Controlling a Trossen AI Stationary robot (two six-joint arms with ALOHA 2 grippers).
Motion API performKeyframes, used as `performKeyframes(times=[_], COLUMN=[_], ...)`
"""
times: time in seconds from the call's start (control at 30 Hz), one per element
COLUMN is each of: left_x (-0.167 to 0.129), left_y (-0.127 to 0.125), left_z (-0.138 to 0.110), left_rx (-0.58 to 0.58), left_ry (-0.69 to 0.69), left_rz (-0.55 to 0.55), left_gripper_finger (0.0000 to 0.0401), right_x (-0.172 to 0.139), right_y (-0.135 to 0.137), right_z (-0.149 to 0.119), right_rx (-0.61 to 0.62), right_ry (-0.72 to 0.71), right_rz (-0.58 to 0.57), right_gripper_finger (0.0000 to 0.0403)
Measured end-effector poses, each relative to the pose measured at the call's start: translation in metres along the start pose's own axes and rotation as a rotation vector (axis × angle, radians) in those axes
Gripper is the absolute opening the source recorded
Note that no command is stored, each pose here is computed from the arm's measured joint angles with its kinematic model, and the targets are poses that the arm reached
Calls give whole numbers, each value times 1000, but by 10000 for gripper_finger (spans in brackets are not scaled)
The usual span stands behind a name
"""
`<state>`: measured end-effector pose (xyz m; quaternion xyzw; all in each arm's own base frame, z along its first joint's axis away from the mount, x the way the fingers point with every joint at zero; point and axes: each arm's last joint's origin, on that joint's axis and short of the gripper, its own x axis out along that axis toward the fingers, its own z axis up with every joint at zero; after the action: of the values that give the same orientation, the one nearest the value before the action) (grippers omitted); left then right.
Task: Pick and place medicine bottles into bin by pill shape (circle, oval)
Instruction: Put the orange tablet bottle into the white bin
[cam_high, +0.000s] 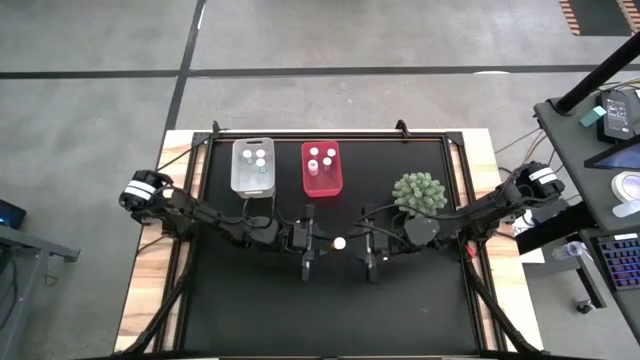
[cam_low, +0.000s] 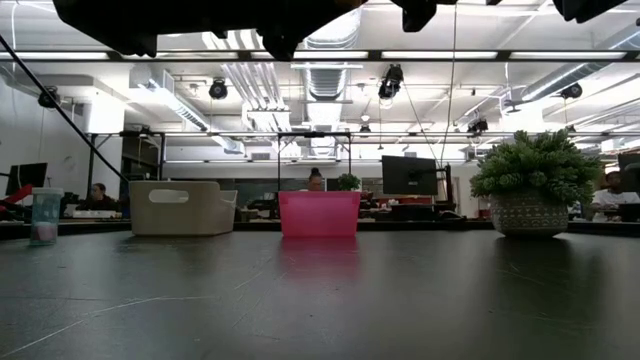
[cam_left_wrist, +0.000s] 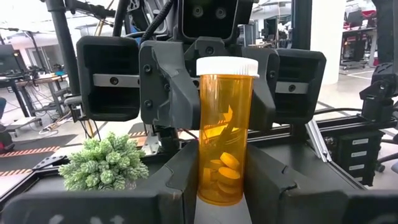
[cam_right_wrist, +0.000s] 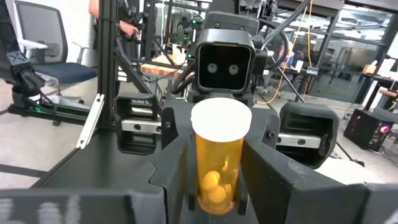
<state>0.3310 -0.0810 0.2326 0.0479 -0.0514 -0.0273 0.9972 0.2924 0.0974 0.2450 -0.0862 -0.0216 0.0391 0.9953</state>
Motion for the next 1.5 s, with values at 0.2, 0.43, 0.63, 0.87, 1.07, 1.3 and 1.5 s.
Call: performKeyframes(times=[0.2, 0.43, 0.63, 0.87, 1.07, 1.3, 1.5], left_x=[0, 0, 0, -5, -13, -7, 8], left_y=[0, 0, 0, 1, 3, 6, 14], left_z=[0, 0, 0, 0, 4, 10, 2], left_rx=[-2, -8, -7, 9, 6, -5, -37], left_ry=[-1, -3, 0, 83, 182, 158, 179], left_rz=[-1, 0, 0, -6, -16, -4, 31], left_gripper_finger=[82, 83, 122, 193, 211, 212, 212], right_x=[0, 0, 0, -6, -21, -27, -26], right_y=[-1, -1, 0, -2, -8, -15, -17], right_z=[0, -1, -1, 1, -1, -15, -18], right_rx=[-4, -5, -3, 9, 61, 119, 124], right_ry=[3, 5, 12, 81, 252, 424, 434], right_rz=[-3, -2, 2, 14, 22, -6, -19], right_gripper_finger=[104, 90, 95, 95, 96, 96, 96])
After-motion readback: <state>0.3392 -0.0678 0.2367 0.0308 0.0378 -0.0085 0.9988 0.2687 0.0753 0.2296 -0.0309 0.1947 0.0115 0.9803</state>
